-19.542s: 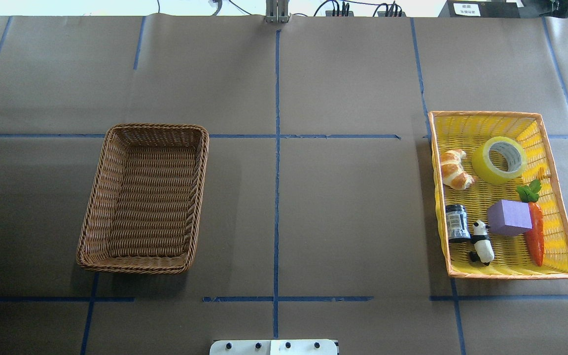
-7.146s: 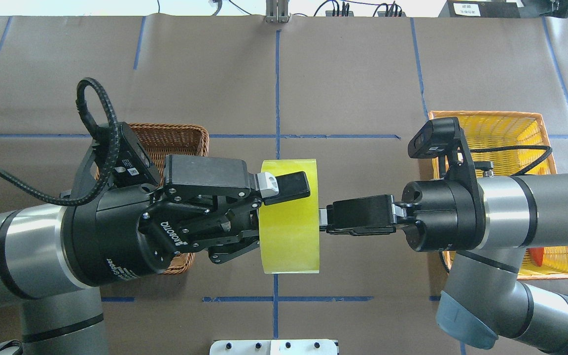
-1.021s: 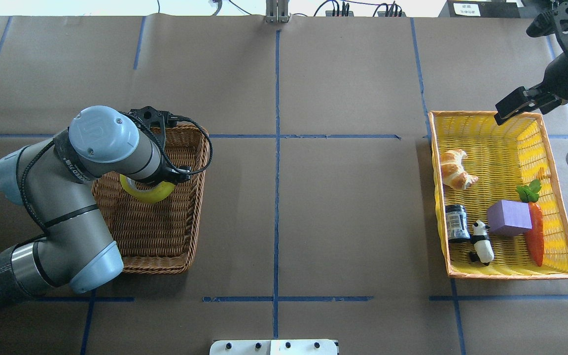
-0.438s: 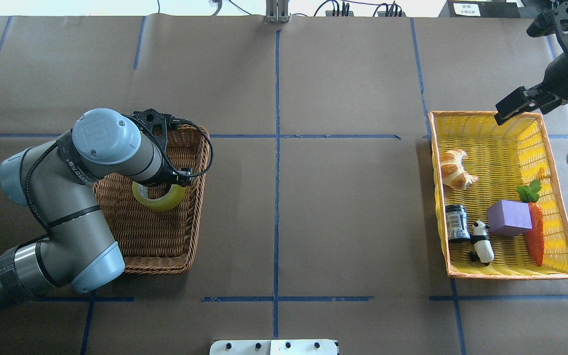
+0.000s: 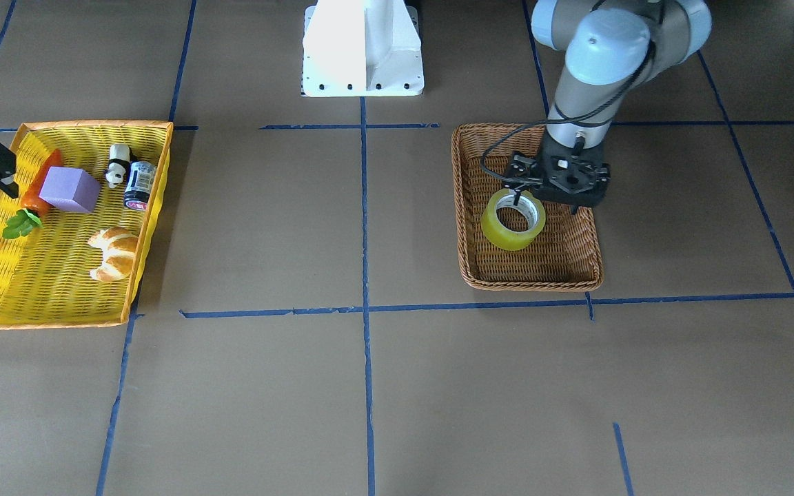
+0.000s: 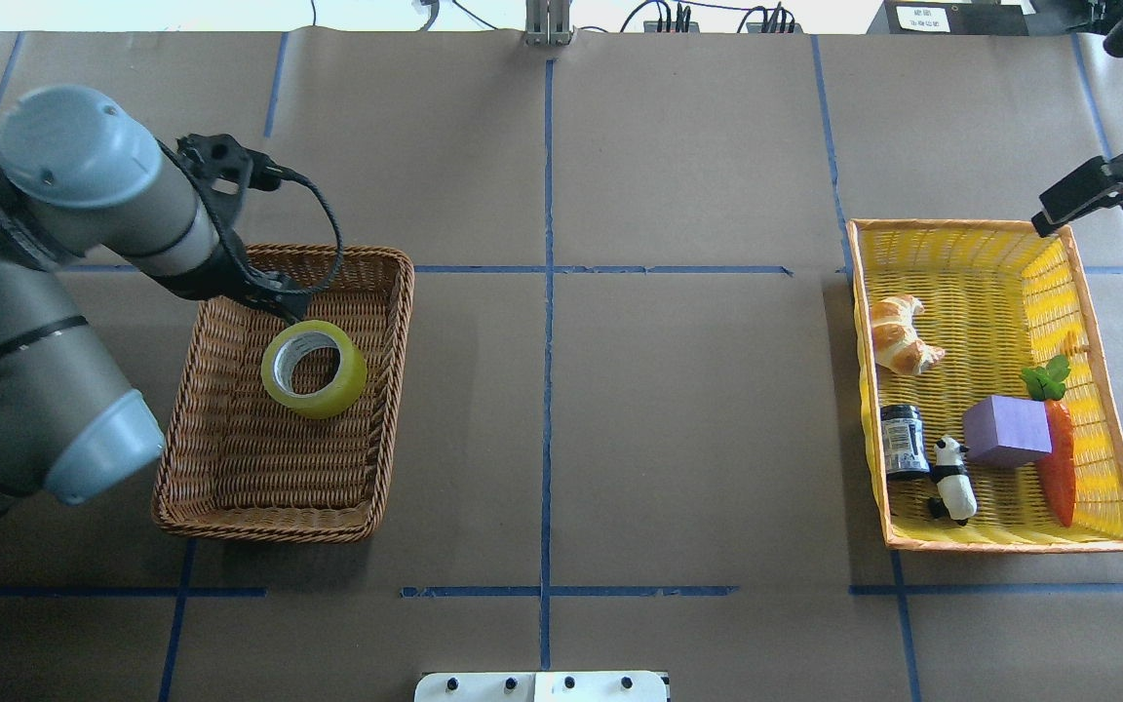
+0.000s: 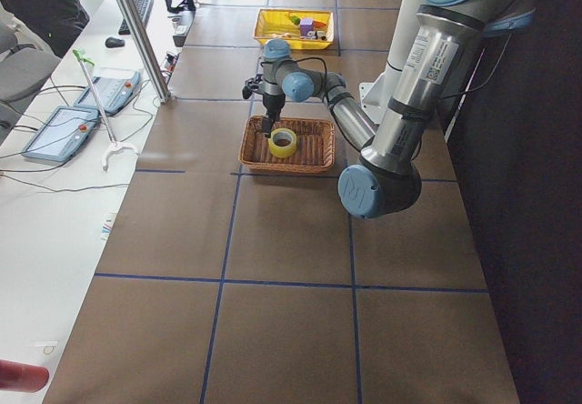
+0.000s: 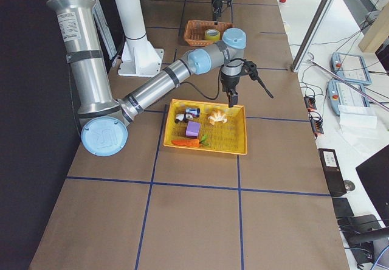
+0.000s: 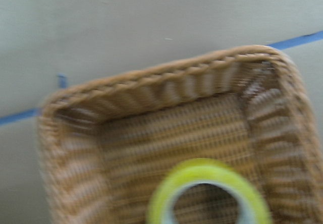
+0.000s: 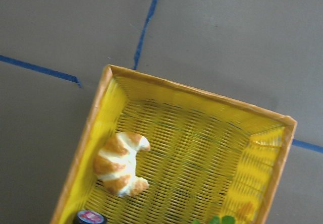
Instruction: Move tape to another basket
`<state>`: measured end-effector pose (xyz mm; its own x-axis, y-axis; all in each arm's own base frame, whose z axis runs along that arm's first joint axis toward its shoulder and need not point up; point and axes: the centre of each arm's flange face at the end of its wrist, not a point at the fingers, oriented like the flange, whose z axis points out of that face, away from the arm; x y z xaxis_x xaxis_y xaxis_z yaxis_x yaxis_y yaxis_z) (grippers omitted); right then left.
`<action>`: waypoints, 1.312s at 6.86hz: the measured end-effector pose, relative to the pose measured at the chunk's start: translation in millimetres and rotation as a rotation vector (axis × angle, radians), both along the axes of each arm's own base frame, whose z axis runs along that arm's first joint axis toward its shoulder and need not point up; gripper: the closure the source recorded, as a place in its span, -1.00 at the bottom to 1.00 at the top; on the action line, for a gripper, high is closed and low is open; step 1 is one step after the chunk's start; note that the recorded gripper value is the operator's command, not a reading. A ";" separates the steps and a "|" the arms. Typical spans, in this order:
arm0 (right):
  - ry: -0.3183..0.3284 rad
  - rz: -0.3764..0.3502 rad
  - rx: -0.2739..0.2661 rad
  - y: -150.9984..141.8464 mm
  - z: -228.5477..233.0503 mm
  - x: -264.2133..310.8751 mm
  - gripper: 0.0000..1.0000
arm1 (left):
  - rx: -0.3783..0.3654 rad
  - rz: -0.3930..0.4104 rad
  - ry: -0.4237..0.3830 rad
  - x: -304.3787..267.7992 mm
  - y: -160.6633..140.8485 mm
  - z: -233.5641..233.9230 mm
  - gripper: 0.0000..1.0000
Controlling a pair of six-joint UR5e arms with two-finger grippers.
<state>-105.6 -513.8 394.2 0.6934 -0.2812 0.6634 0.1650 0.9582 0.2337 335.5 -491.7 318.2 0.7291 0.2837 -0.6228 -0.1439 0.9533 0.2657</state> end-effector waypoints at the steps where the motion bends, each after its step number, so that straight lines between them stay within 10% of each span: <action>1: 0.013 -0.031 0.017 0.1 33.8 36.8 -1.00 | 0.021 0.034 -0.023 -61.1 -24.6 32.7 -1.00; 4: 0.050 -0.103 0.025 32.8 153.0 143.4 -1.00 | -0.005 0.058 -0.044 -244.5 -53.2 155.8 -1.00; 9: 0.038 -0.036 -0.128 70.7 238.9 190.8 -1.00 | -0.224 -0.026 0.021 -386.6 44.8 338.2 -1.00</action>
